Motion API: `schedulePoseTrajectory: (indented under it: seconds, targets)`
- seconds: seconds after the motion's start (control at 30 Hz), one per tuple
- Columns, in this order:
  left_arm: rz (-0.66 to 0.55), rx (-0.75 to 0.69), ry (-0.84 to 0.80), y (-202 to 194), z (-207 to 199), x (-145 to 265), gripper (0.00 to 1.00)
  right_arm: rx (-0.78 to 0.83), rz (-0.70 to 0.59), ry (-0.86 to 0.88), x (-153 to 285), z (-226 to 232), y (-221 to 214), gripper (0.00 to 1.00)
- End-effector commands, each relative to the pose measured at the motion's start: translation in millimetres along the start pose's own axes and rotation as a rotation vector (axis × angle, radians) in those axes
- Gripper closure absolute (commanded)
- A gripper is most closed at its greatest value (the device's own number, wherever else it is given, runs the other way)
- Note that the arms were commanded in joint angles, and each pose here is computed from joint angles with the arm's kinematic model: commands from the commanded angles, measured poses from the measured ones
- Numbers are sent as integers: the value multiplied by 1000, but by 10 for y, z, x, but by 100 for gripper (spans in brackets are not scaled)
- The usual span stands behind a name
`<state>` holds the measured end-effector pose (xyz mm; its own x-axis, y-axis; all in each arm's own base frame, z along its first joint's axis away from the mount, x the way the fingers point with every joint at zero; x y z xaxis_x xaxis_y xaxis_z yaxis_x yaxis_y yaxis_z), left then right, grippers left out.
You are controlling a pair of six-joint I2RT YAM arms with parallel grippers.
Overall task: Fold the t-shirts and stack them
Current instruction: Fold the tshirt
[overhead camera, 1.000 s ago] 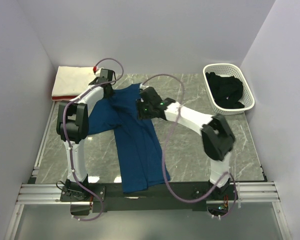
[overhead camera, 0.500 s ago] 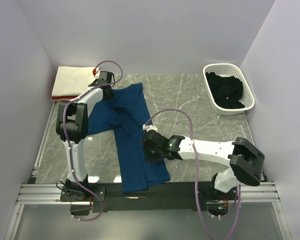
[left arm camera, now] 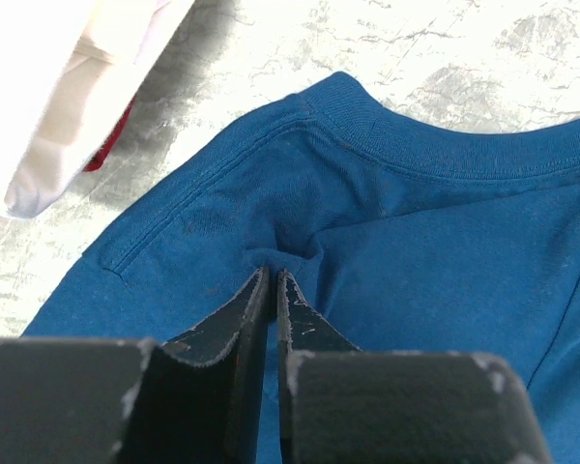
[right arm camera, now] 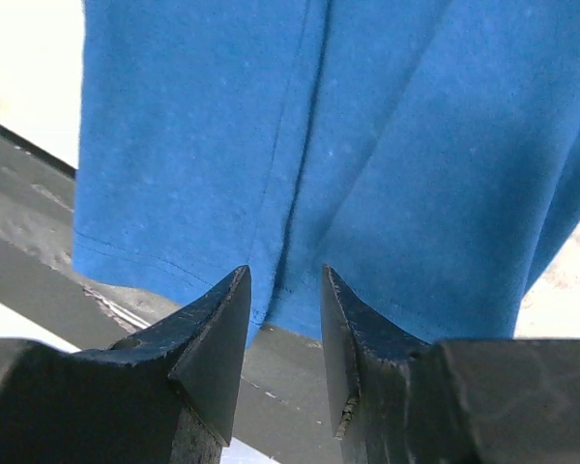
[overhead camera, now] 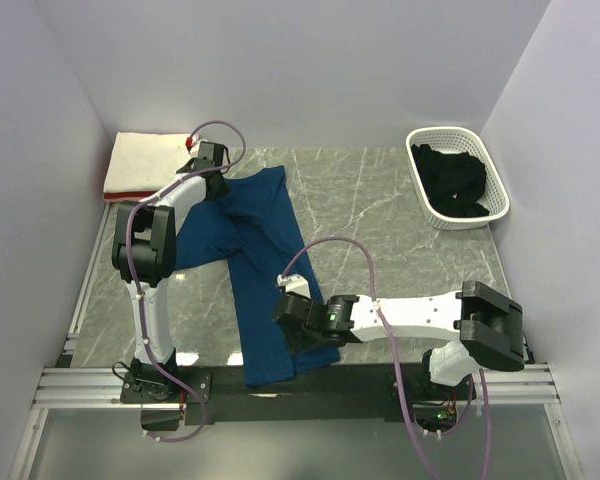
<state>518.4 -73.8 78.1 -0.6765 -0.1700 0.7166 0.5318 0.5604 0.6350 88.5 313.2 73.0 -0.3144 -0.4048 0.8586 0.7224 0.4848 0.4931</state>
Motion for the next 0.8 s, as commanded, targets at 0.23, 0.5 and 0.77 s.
schedulePoseTrajectory:
  seconds: [0.23, 0.5, 0.77]
  targets:
    - [-7, 27, -24, 19, -41, -2, 87, -20, 37, -91, -135, 11, -197, 58]
    - [-3, 28, -25, 5, -42, -18, 88, -24, 54, -109, -149, -17, -299, 63]
    - [-3, 29, -27, 6, -43, -10, 88, -29, 70, -116, -155, -51, -408, 65]
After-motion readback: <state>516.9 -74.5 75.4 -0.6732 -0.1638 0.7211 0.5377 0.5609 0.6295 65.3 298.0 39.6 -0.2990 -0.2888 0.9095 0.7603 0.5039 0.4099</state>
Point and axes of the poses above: each gripper's point midway between its finger pads, its own x axis back along the fingers, its own z axis along the line the jaws close on, y = z × x, the point moved 2 cm from there along x, back along the fingers, and after that the axes turned 13 degrees about x, right-handed, at the moved point
